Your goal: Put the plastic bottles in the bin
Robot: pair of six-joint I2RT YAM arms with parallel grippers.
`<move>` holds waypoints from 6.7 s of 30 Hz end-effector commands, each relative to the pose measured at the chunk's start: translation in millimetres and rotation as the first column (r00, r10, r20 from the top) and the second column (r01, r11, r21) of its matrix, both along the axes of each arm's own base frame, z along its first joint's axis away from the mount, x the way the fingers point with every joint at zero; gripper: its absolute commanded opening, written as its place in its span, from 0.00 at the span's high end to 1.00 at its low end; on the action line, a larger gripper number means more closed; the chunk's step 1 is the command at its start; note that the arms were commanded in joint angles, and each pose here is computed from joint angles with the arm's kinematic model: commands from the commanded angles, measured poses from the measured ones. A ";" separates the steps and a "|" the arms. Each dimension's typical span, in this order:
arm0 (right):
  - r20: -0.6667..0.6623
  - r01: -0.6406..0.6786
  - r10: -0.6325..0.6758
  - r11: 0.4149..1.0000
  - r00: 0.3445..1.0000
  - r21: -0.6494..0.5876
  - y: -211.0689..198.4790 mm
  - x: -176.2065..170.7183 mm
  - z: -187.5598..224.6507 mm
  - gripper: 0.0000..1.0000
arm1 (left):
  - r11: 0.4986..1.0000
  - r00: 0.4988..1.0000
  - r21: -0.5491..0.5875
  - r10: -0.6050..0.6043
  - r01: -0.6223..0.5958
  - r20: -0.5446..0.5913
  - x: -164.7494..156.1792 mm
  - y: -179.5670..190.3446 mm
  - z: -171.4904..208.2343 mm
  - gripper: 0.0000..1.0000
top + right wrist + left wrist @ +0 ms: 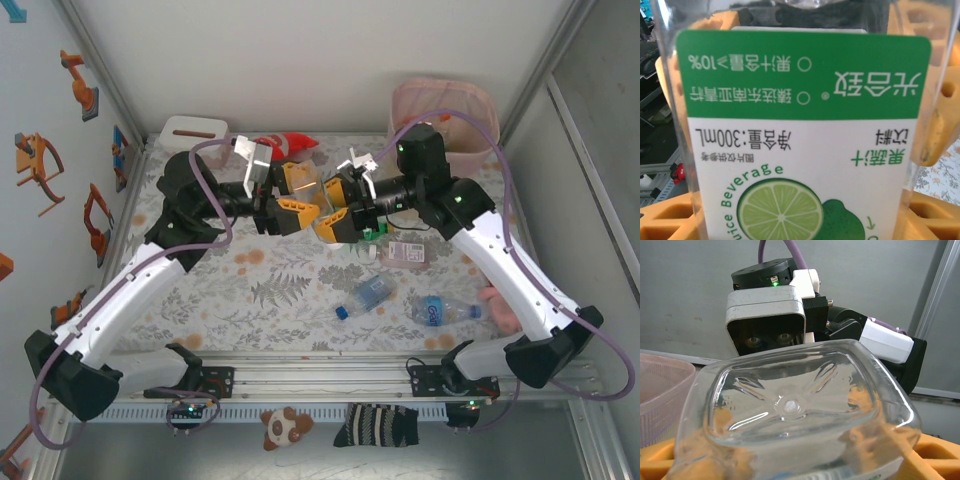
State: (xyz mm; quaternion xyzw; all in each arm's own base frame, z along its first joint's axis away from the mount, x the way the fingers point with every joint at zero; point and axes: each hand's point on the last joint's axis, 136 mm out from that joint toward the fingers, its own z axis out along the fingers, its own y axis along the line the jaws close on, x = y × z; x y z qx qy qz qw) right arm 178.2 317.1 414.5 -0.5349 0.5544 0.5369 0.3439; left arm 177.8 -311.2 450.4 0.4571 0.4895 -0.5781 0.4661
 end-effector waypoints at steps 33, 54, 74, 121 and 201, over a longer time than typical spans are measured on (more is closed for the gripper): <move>0.043 0.919 -0.996 0.058 0.081 -0.389 -254.3 296.6 -25.6 0.47 | 0.900 0.903 0.089 0.429 -0.427 -0.015 58.3 36.1 -36.6 0.18; 0.295 0.715 -0.956 -0.210 -0.005 -0.667 -326.8 330.4 -157.7 0.47 | 0.863 0.868 0.167 0.493 -0.478 -0.065 83.8 34.1 -60.5 0.19; 0.305 0.628 -0.952 -0.226 0.020 -0.745 -329.5 321.3 -189.8 0.23 | 0.806 0.804 0.235 0.580 -0.543 -0.132 112.9 36.8 -76.4 0.19; 0.085 0.894 -0.996 -0.073 -0.040 -0.441 -297.3 242.6 -21.2 0.23 | 0.126 -0.626 0.877 0.654 -0.464 -0.425 294.7 170.4 -296.5 0.25; -0.086 0.756 -0.767 0.641 0.635 -0.132 -131.4 182.5 0.4 0.25 | 0.626 0.399 0.352 0.744 -0.695 -0.536 245.9 98.8 -111.6 0.50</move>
